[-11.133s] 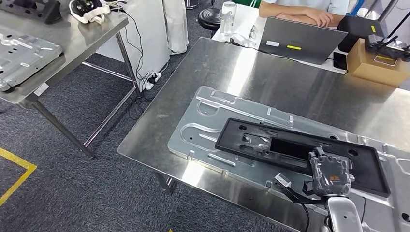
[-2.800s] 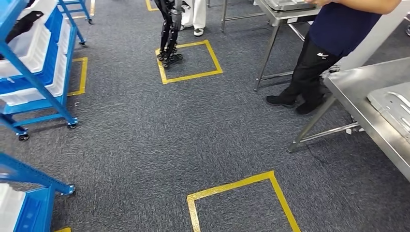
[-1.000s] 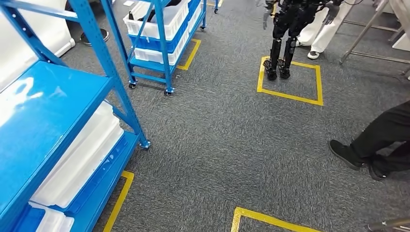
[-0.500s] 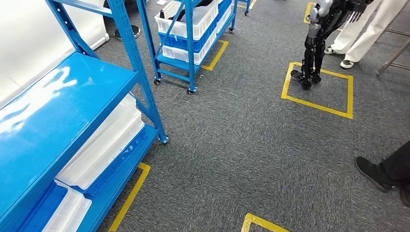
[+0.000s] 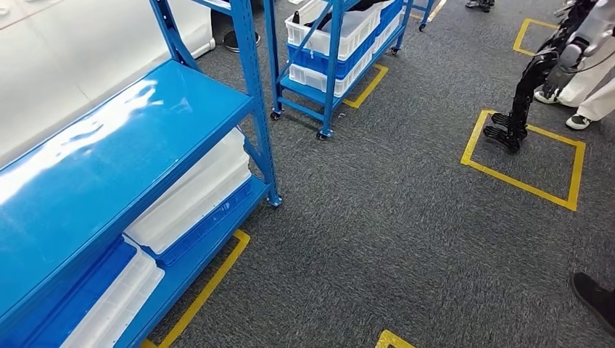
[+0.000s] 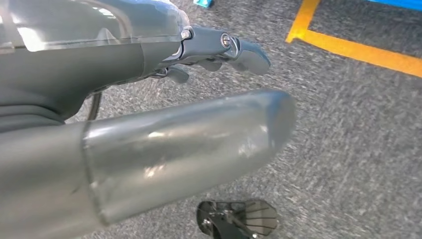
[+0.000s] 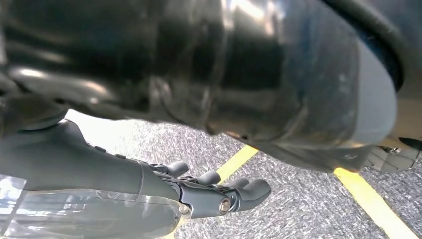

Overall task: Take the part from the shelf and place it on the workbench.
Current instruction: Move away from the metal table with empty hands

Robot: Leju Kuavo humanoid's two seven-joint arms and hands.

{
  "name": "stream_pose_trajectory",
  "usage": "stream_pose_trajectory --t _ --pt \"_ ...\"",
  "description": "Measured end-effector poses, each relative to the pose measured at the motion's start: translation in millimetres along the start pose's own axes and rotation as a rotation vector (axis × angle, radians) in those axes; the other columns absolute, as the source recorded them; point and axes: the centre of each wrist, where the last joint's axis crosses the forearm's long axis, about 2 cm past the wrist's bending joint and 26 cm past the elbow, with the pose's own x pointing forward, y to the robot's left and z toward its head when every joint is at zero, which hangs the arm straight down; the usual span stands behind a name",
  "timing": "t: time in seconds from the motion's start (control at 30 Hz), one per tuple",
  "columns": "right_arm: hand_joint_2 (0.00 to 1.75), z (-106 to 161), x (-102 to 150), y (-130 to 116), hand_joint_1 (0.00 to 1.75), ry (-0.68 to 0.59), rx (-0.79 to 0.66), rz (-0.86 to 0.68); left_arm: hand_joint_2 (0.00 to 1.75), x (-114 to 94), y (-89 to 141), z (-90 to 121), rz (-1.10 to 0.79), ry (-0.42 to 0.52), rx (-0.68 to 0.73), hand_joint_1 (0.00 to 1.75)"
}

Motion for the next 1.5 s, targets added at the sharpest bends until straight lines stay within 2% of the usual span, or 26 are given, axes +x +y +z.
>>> stream_pose_trajectory --t 0.43,1.07,1.5 --pt "0.0 0 -4 -2 0.0 0.008 -0.004 0.0 0.0 4 0 -1 0.007 -0.005 -0.013 0.0" --pt "0.0 0 -7 -5 0.0 0.03 -0.021 -0.007 0.0 -6 1 2 -0.002 -0.027 -0.059 0.0" --pt "0.0 -1 -8 -10 0.0 0.04 -0.031 -0.007 0.0 -3 -2 2 0.005 -0.032 -0.071 0.0"
